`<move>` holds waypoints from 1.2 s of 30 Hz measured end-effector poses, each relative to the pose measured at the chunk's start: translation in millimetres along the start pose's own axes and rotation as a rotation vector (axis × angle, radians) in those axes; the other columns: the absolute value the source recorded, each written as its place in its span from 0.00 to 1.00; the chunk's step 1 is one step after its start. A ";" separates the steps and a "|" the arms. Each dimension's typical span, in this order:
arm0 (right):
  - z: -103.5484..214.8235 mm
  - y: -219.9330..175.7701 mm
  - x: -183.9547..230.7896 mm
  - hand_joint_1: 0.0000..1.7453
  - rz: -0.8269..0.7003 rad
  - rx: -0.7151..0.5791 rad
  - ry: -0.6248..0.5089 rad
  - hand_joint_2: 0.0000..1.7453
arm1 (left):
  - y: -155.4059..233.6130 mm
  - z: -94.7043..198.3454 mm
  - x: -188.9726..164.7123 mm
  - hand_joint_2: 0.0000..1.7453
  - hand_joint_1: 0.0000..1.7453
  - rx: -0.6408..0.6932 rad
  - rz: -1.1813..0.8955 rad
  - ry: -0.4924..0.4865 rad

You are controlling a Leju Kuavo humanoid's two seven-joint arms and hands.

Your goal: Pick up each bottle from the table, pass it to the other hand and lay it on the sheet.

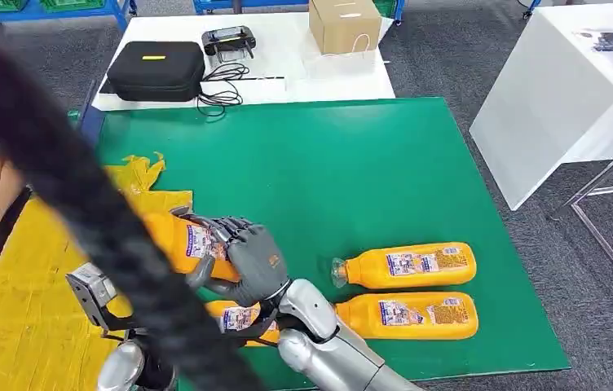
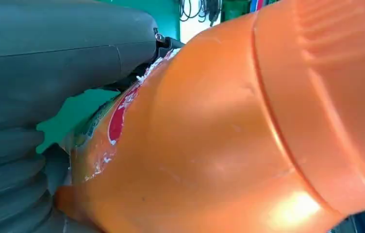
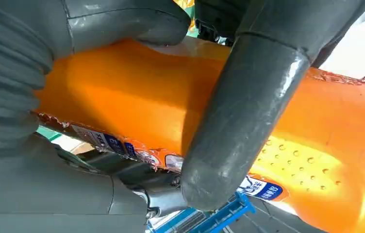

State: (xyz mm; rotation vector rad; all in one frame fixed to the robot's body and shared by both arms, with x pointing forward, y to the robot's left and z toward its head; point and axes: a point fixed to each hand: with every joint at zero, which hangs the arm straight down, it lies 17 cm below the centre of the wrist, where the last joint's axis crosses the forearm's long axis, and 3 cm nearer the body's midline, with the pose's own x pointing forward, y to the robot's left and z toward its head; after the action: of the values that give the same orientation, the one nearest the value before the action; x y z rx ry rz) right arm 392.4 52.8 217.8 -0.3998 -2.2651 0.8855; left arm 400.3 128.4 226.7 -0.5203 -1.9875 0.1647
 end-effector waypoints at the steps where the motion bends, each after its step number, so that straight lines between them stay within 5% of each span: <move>1: 0.0 0.0 0.0 0.00 0.000 0.000 0.000 1.00 | 0.1 0.0 0.1 1.00 1.00 0.000 0.000 0.000; 9: 6.4 -16.7 4.8 0.00 0.002 -0.074 -0.010 1.00 | 7.5 -3.3 18.0 1.00 1.00 0.028 -0.119 -0.083; 19: 34.3 -68.6 9.5 0.00 -0.097 -0.144 0.019 1.00 | 48.0 3.8 38.6 1.00 1.00 0.065 -1.094 -0.191; 22: 43.2 -77.0 10.0 0.00 -0.119 -0.135 0.029 1.00 | 60.8 9.6 38.4 1.00 1.00 0.066 -1.321 -0.191; 30: 51.6 -93.2 13.1 0.00 -0.116 -0.151 0.022 1.00 | 74.0 14.0 38.8 1.00 1.00 0.076 -1.410 -0.169; 36: 56.7 -76.3 8.6 0.00 -0.070 -0.039 0.037 1.00 | 100.6 19.9 11.2 1.00 1.00 -0.014 -1.885 -0.055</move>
State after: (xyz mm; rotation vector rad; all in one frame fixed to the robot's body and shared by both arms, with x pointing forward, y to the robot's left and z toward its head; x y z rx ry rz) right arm 344.5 -25.7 243.2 -0.3496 -2.2512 0.7932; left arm 407.4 225.6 192.9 1.4086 -1.7553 -0.9797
